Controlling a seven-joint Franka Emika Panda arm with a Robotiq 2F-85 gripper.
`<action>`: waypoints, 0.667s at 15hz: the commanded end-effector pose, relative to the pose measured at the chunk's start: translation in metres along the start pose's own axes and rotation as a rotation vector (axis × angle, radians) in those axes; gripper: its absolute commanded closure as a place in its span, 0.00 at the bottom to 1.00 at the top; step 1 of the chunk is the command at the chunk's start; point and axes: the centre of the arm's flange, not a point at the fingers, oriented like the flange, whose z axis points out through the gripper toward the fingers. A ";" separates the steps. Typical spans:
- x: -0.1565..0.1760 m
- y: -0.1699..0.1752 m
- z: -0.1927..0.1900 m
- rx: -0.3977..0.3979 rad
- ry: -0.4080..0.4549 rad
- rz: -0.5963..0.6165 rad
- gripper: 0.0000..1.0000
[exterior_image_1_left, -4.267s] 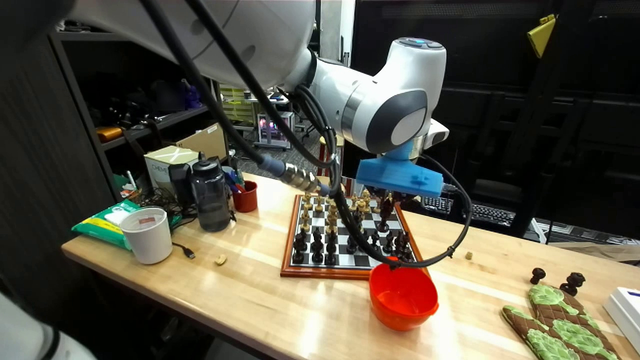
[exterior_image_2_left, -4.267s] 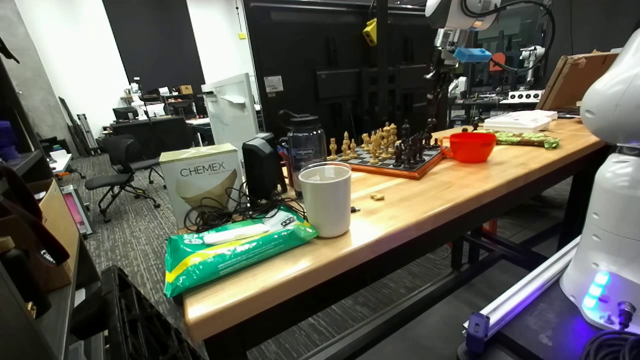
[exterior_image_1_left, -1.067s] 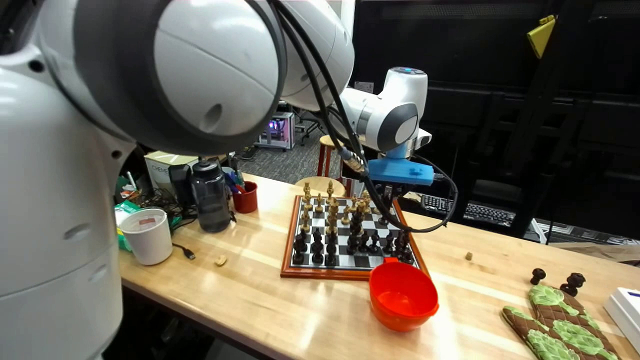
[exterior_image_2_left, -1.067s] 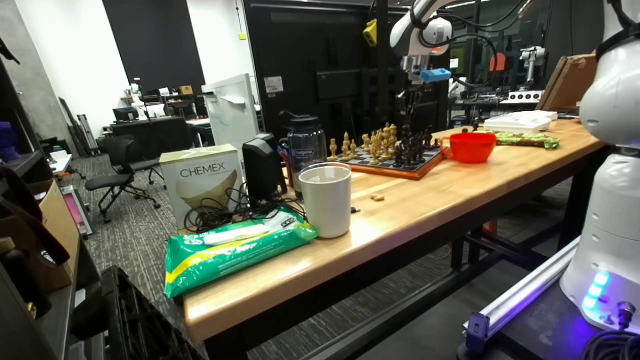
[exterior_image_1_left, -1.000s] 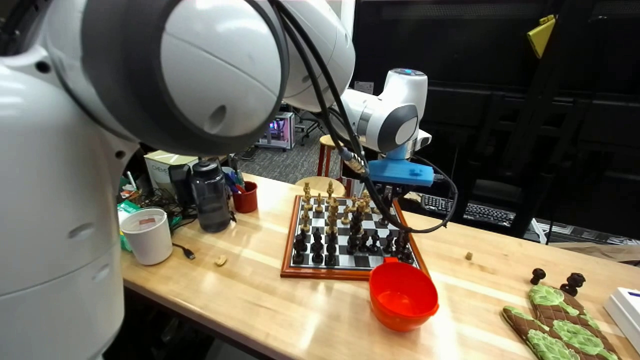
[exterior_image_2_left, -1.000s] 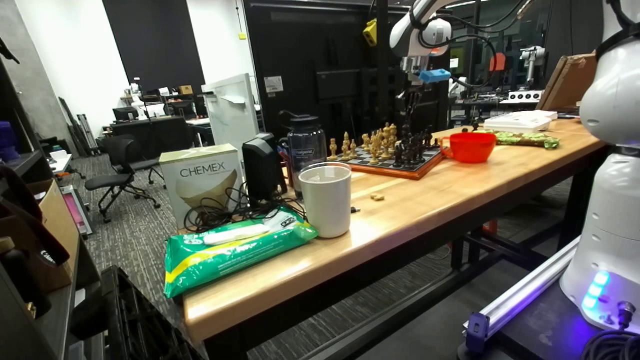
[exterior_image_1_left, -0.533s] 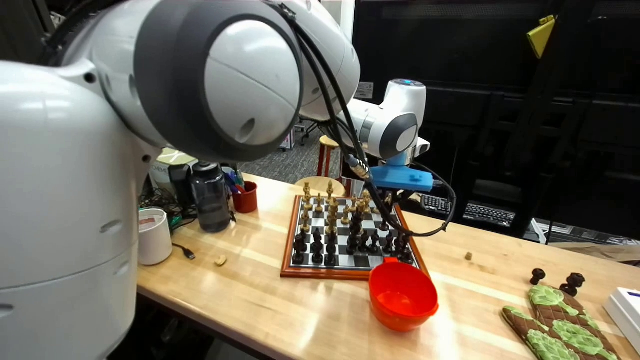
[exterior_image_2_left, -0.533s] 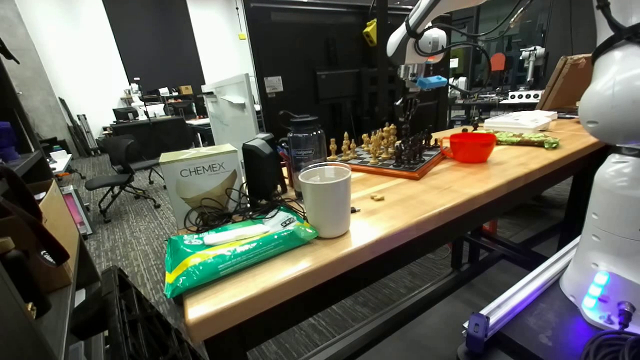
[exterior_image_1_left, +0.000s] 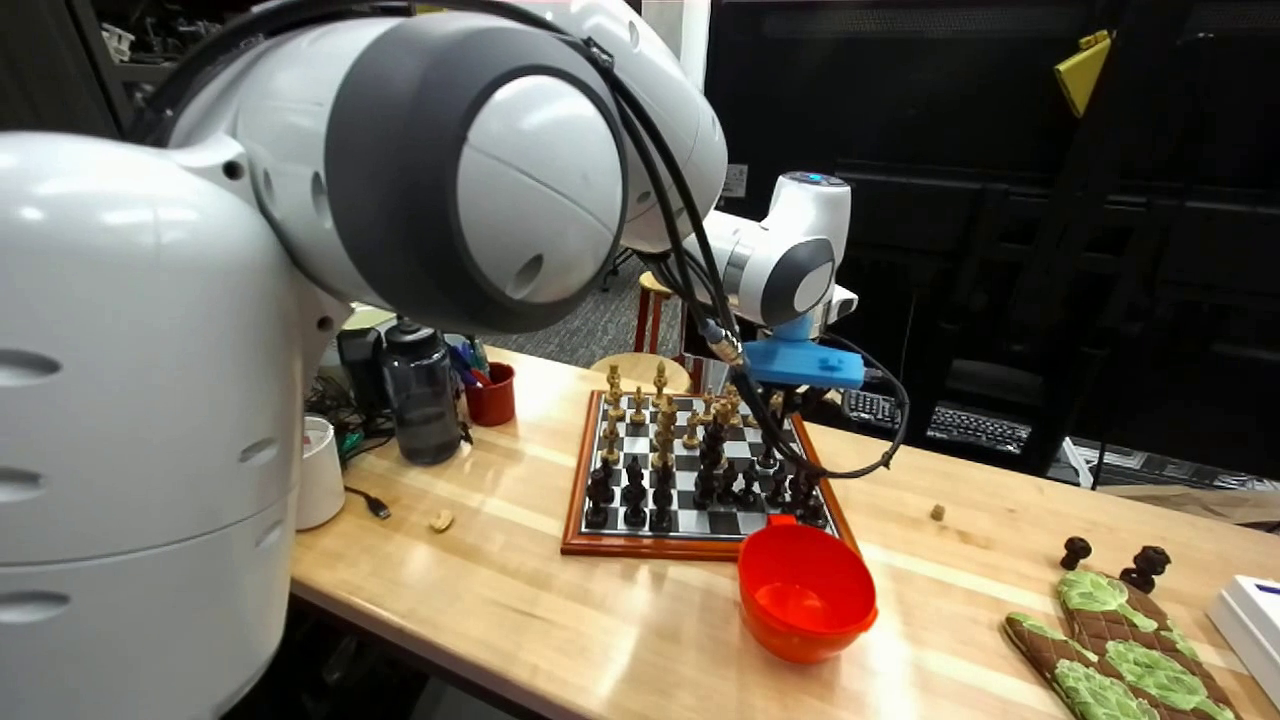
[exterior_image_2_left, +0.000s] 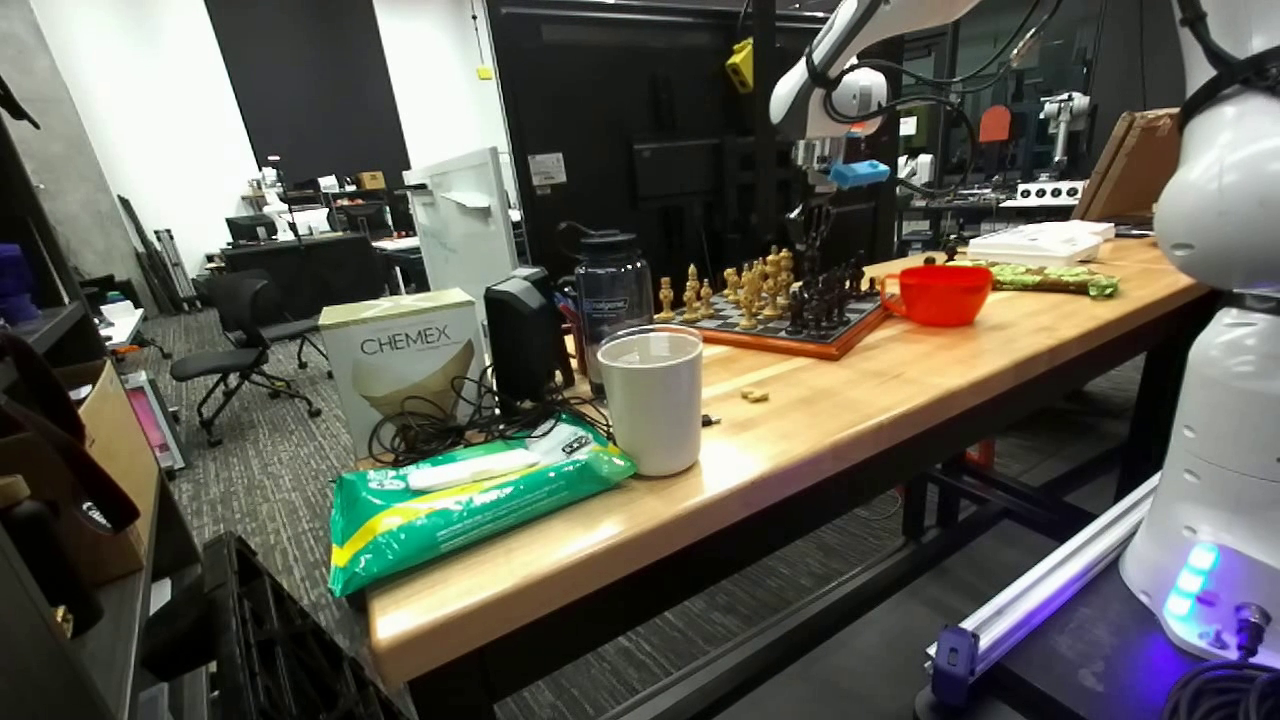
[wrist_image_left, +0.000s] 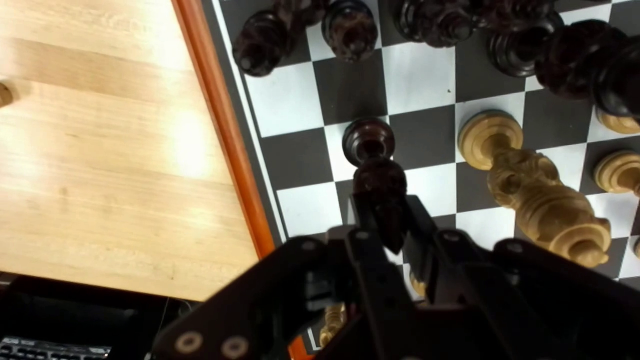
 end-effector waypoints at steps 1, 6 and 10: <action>0.001 0.006 0.000 0.009 -0.010 -0.013 0.95; -0.007 0.011 0.003 0.020 -0.019 -0.012 0.56; -0.013 0.018 0.001 0.027 -0.024 -0.005 0.32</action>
